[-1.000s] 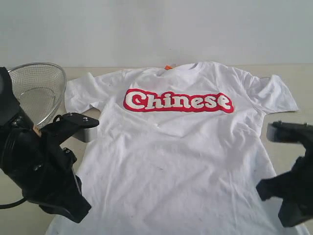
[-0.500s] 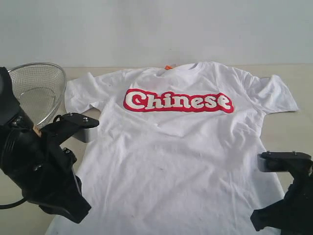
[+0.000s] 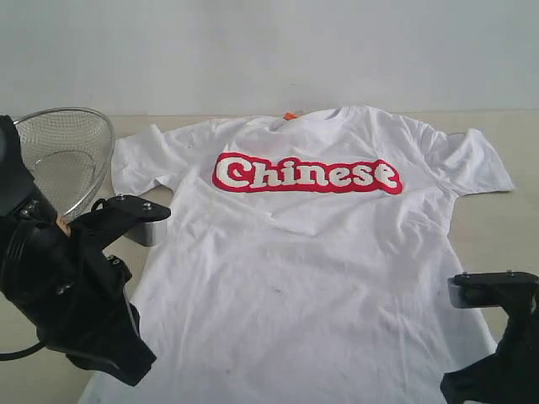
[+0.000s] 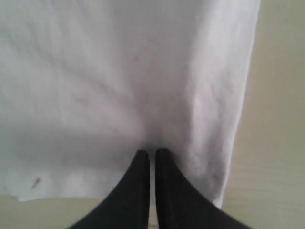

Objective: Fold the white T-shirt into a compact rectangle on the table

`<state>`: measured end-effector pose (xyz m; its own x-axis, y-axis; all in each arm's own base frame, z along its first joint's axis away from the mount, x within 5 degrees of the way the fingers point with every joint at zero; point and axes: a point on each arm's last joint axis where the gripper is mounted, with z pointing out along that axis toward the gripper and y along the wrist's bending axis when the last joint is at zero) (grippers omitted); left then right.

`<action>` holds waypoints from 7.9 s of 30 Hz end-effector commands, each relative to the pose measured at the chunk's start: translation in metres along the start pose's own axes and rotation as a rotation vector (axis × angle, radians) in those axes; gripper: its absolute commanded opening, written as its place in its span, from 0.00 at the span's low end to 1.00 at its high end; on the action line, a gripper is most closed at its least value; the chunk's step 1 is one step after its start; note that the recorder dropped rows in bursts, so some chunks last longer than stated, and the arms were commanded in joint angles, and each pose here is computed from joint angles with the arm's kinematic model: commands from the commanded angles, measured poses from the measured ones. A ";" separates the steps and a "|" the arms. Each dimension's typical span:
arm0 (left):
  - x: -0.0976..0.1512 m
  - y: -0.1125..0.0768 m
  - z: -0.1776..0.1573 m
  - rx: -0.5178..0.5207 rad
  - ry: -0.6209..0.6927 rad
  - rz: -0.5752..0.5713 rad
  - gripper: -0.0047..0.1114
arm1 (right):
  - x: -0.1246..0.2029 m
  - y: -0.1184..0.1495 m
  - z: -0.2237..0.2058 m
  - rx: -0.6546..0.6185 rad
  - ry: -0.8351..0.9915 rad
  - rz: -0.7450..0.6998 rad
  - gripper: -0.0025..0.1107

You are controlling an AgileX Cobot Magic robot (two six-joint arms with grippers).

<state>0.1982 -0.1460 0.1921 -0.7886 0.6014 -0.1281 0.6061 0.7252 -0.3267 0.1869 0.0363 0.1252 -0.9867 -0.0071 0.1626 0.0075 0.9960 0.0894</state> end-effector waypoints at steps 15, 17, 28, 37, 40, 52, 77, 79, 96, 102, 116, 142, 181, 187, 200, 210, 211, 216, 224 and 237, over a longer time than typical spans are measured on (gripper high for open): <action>0.005 -0.003 -0.001 0.022 0.034 0.006 0.08 | 0.003 -0.011 0.000 0.129 0.087 0.022 0.02; 0.005 -0.003 -0.001 0.022 0.034 0.006 0.08 | 0.004 -0.010 -0.009 0.126 0.061 0.021 0.02; 0.005 -0.003 -0.001 0.022 0.034 0.006 0.08 | -0.006 -0.001 -0.024 0.036 -0.077 -0.027 0.02; 0.005 -0.004 -0.001 0.024 0.038 0.006 0.08 | -0.013 -0.004 0.010 0.058 0.085 -0.014 0.02; 0.005 -0.004 -0.002 0.025 0.041 0.006 0.08 | -0.013 -0.005 0.013 0.074 0.113 -0.018 0.02; 0.009 -0.005 -0.002 0.042 0.078 0.006 0.08 | -0.008 -0.014 0.012 0.168 0.166 -0.010 0.02; 0.010 0.016 0.041 0.023 0.304 -0.036 0.08 | -0.002 0.004 -0.044 -0.009 -0.170 -0.062 0.02; 0.010 0.020 0.051 0.024 0.335 -0.050 0.08 | -0.002 0.005 -0.045 -0.015 -0.172 -0.061 0.02; 0.019 0.035 0.083 -0.033 0.428 -0.168 0.08 | -0.002 0.011 -0.045 -0.074 -0.175 -0.084 0.02; 0.031 0.034 0.087 -0.020 0.459 -0.190 0.08 | -0.004 0.011 -0.047 -0.074 -0.181 -0.090 0.02; 0.018 0.030 0.074 -0.017 0.363 -0.155 0.08 | -0.024 0.016 -0.071 -0.089 -0.314 -0.082 0.02; -0.027 0.001 -0.006 -0.020 -0.219 -0.061 0.08 | -0.209 -0.166 -0.040 -0.452 -0.609 0.747 0.49; -0.028 0.002 -0.006 -0.028 -0.238 -0.070 0.08 | -0.228 -0.171 0.005 -0.356 -0.658 0.843 0.48; -0.029 0.003 -0.007 -0.032 -0.247 -0.071 0.08 | -0.225 -0.163 0.007 -0.407 -0.592 0.787 0.48; -0.028 0.002 -0.006 -0.029 -0.240 -0.070 0.08 | -0.227 -0.164 0.006 -0.362 -0.631 0.747 0.19; -0.028 0.002 -0.006 -0.029 -0.240 -0.070 0.08 | -0.230 -0.165 0.001 -0.351 -0.655 0.710 0.02; -0.028 0.002 -0.006 -0.029 -0.240 -0.070 0.08 | -0.232 -0.164 -0.002 -0.358 -0.656 0.691 0.02; -0.028 0.002 -0.006 -0.030 -0.236 -0.067 0.08 | -0.242 -0.162 -0.021 -0.417 -0.668 0.643 0.02; -0.028 0.002 -0.006 -0.031 -0.238 -0.068 0.08 | -0.246 -0.164 -0.041 -0.409 -0.734 0.632 0.02; -0.029 0.003 -0.006 -0.032 -0.240 -0.068 0.08 | -0.240 -0.160 -0.086 -0.390 -0.848 0.573 0.02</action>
<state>0.2224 -0.1580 0.1987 -0.8285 0.4604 -0.3187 0.5504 0.7743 -0.3124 0.4346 -0.1306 0.1433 -0.6026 0.6877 -0.4049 0.4420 0.7101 0.5481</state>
